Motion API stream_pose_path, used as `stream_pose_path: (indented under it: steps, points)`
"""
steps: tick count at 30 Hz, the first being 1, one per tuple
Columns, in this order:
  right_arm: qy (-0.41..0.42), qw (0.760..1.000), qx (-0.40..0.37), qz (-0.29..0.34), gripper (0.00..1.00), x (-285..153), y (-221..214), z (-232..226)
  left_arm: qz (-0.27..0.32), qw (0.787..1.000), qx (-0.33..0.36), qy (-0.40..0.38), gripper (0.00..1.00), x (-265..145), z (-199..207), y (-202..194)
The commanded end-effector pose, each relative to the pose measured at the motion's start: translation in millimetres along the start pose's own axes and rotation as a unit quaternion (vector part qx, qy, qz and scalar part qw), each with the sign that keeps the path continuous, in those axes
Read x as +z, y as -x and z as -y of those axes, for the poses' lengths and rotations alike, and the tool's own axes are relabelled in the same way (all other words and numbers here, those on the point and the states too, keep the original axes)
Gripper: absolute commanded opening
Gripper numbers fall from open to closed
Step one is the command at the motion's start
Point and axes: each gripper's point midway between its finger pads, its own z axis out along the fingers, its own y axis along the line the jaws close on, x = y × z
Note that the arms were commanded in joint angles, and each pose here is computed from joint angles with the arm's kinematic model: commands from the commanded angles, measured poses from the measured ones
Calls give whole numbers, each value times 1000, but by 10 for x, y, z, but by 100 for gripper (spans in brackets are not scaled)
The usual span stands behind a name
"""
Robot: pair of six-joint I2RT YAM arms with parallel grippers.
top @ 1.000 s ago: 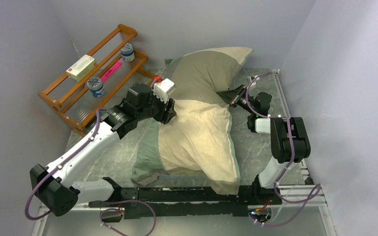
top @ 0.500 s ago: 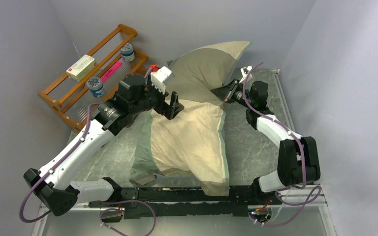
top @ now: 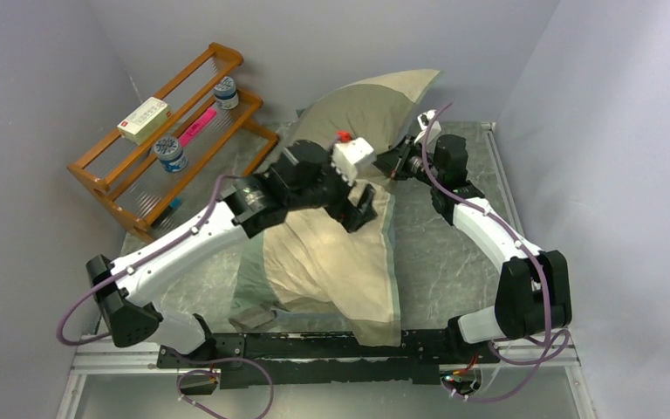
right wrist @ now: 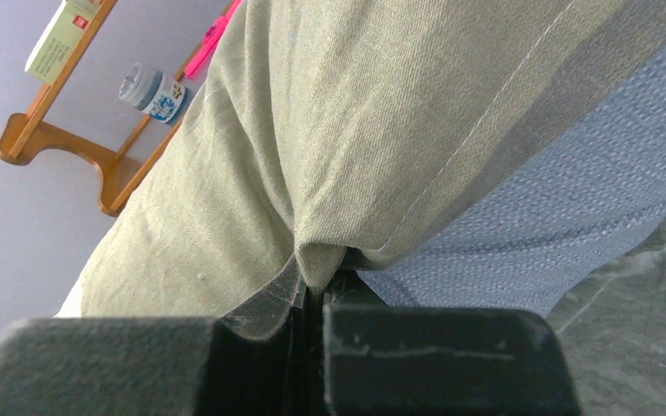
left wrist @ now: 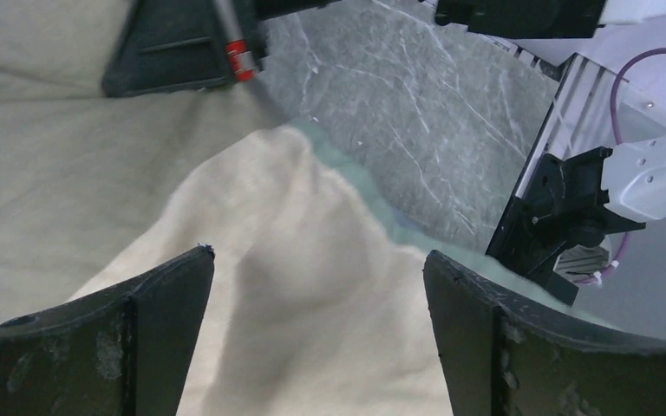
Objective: Remove the pillowcase from the pillow
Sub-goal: Turn over the pillow at the center of the board.
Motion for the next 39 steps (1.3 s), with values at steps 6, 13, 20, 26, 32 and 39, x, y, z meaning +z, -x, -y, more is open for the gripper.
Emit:
stream_pose_path:
  steps: [6,13,20,26,32,39]
  points:
    - [81,995,-60,20,0,-62,175,-624,21,982,78,172,95,45,228,253]
    - [76,995,-63,13,0,-41,108,-622,-13,968,118,223,96,316,353,19]
    - [69,995,-66,6,0,1,52,-592,-36,955,142,260,97,504,353,-290]
    - [59,996,-72,5,0,-9,38,-558,-68,931,156,323,97,504,93,-721]
    - [57,996,-72,8,0,-19,51,-558,-112,906,175,369,87,396,-148,-1131]
    - [57,995,-83,22,0,-25,176,-622,-106,907,172,371,9,196,-272,-1090]
